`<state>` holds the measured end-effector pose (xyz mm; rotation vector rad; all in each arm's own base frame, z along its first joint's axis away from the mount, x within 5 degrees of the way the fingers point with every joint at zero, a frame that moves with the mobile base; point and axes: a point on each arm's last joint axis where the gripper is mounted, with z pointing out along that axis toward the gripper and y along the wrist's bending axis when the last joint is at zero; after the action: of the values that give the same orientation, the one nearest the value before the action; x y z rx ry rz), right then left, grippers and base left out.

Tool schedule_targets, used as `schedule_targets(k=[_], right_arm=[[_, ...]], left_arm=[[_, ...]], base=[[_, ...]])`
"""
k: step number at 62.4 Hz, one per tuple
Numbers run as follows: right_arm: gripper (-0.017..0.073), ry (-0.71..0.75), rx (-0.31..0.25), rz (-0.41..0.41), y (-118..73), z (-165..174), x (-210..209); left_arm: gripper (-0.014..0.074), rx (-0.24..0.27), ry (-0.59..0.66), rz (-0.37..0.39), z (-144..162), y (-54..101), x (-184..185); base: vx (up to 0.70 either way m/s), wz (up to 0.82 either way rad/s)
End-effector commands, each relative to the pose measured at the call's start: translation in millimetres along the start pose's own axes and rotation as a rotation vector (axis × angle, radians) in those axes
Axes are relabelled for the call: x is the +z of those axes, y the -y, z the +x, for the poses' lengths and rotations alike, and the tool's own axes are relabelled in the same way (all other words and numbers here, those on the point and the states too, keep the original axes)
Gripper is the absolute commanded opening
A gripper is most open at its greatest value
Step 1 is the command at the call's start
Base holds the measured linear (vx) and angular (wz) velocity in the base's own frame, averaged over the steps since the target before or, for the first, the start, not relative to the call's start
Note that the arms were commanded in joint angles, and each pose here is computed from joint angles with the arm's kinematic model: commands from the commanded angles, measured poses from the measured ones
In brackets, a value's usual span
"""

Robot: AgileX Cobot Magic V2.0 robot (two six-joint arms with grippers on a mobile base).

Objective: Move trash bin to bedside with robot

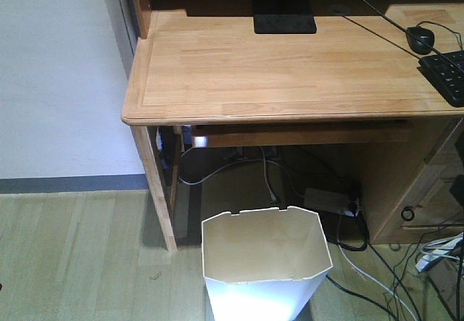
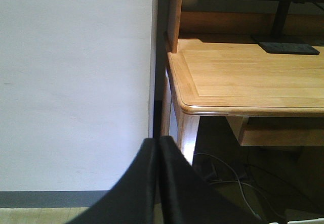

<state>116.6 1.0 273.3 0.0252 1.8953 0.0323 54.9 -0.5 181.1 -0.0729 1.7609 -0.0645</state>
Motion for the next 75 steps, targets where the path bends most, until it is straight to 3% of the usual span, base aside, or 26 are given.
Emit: schedule_targets(k=[1, 23, 43, 75], right_arm=[[0.0459, 0.0, -0.009, -0.001, -0.9, -22.9, 7.5], [0.0459, -0.328, -0.008, -0.036, -4.9, -33.4, 56.1], [0.0459, -0.588, -0.007, -0.218, -19.6, -18.1, 110.3], [0.0468, -0.786, 0.01, -0.089, -5.4, 68.1, 208.4]], left_arm=[[-0.0006, -0.01, 0.065, 0.004, -0.8, -0.1, 0.5], [-0.0006, -0.01, 0.065, 0.004, -0.8, -0.1, 0.5], [-0.0006, -0.01, 0.065, 0.004, -0.8, -0.1, 0.5], [-0.0006, -0.01, 0.065, 0.004, -0.8, -0.1, 0.5]], base=[[0.0, 0.0], [0.0, 0.0], [0.0, 0.0], [0.0, 0.0]])
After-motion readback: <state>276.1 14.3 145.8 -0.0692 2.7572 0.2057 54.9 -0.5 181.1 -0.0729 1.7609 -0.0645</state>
